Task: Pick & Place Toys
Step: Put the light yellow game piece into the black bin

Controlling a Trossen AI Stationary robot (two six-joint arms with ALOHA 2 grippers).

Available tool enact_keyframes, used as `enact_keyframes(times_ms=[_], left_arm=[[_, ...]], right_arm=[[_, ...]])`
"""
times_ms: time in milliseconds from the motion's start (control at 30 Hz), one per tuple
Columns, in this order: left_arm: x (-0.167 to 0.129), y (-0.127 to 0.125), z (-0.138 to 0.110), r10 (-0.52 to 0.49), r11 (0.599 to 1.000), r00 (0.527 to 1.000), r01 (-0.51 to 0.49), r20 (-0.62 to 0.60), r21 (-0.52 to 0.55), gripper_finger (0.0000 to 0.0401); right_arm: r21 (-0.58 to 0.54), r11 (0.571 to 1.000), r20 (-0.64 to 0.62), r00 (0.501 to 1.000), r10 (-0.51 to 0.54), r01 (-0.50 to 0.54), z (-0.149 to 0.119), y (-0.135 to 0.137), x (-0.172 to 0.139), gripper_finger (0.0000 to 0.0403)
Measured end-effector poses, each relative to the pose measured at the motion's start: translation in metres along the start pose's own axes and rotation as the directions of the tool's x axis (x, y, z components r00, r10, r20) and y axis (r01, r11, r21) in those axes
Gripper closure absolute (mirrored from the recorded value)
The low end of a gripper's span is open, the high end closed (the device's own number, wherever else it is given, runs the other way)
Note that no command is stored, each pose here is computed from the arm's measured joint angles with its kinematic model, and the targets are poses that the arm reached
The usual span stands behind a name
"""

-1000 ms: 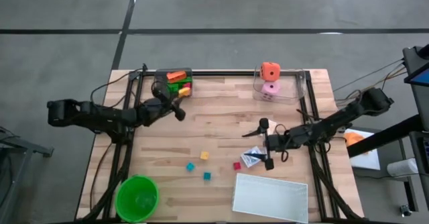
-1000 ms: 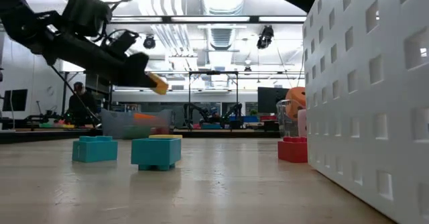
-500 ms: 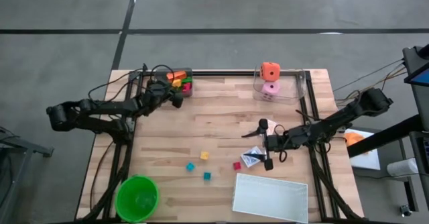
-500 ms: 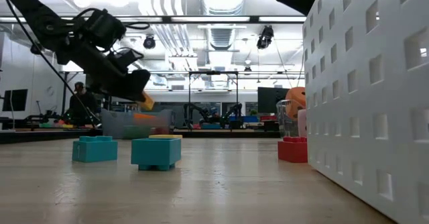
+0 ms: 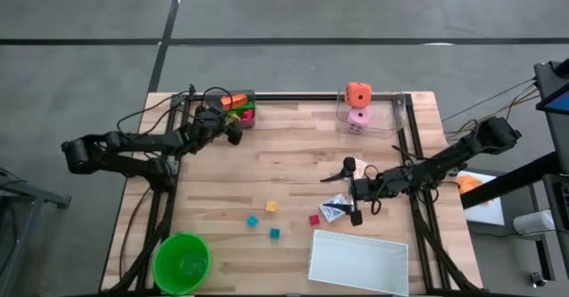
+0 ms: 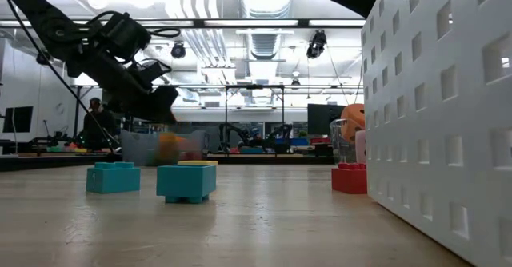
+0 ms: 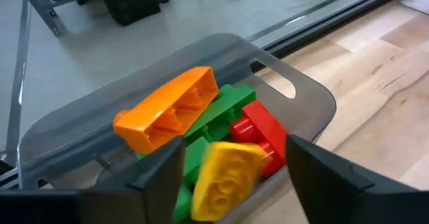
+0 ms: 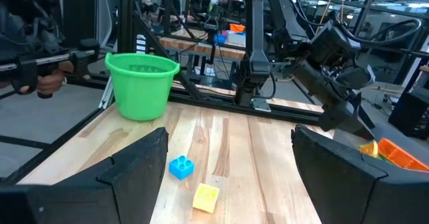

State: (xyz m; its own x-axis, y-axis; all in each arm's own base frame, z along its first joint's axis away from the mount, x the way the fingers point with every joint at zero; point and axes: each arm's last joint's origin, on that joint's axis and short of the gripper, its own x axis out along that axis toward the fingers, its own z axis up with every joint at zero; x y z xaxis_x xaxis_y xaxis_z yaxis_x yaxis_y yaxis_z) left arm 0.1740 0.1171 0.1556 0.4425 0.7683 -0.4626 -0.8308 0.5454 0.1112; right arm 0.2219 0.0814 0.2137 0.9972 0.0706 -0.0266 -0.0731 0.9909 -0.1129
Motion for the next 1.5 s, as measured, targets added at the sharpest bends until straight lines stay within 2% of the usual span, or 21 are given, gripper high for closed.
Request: enact_keyframes(times_ms=[167,267,367,500,600,733,967,1100,1267,1500], left_arm=[[-0.001,-0.001,0.001,-0.008,1.000,1.000,0.008,0.007,0.009,0.0112],[-0.006,-0.004,0.006,-0.090,0.995,0.996,0.089,0.027,0.050,0.0109],[-0.014,-0.011,0.011,-0.224,0.970,0.973,0.218,0.051,0.105,0.0108],[-0.026,-0.021,0.010,-0.428,0.893,0.903,0.420,0.017,0.160,0.0108],[-0.035,-0.031,0.010,-0.532,0.824,0.843,0.536,-0.073,0.185,0.0108],[-0.047,-0.050,0.008,-0.598,0.746,0.780,0.626,-0.184,0.227,0.0107],[-0.074,-0.092,0.007,-0.713,0.586,0.659,0.747,-0.239,0.313,0.0107],[-0.086,-0.116,0.000,-0.722,0.533,0.634,0.765,-0.277,0.362,0.0107],[-0.094,-0.148,-0.009,-0.729,0.477,0.587,0.805,-0.352,0.354,0.0107],[-0.088,-0.189,-0.018,-0.667,0.409,0.574,0.815,-0.475,0.410,0.0107]], right_arm=[[0.000,1.000,0.000,1.000,0.000,0.000,0.000,0.000,0.000,0.0090],[0.000,1.000,0.000,1.000,0.000,0.000,0.000,0.000,0.000,0.0090],[0.000,1.000,0.000,1.000,0.000,0.000,0.000,0.000,0.000,0.0090],[0.000,1.000,-0.001,1.000,0.000,0.000,0.000,0.000,0.000,0.0090],[-0.001,1.000,-0.003,1.000,0.000,0.000,0.000,0.000,0.000,0.0090],[0.002,1.000,-0.004,1.000,0.000,0.000,0.000,0.000,0.000,0.0090],[0.000,1.000,-0.018,1.000,0.002,-0.002,-0.002,0.000,0.000,0.0090],[-0.009,1.000,-0.050,0.999,0.007,-0.008,-0.005,0.001,0.000,0.0090],[-0.021,1.000,-0.093,0.996,0.012,-0.014,-0.009,0.001,0.000,0.0090],[-0.020,1.000,-0.109,0.994,0.018,-0.020,-0.011,0.002,-0.001,0.0090]])
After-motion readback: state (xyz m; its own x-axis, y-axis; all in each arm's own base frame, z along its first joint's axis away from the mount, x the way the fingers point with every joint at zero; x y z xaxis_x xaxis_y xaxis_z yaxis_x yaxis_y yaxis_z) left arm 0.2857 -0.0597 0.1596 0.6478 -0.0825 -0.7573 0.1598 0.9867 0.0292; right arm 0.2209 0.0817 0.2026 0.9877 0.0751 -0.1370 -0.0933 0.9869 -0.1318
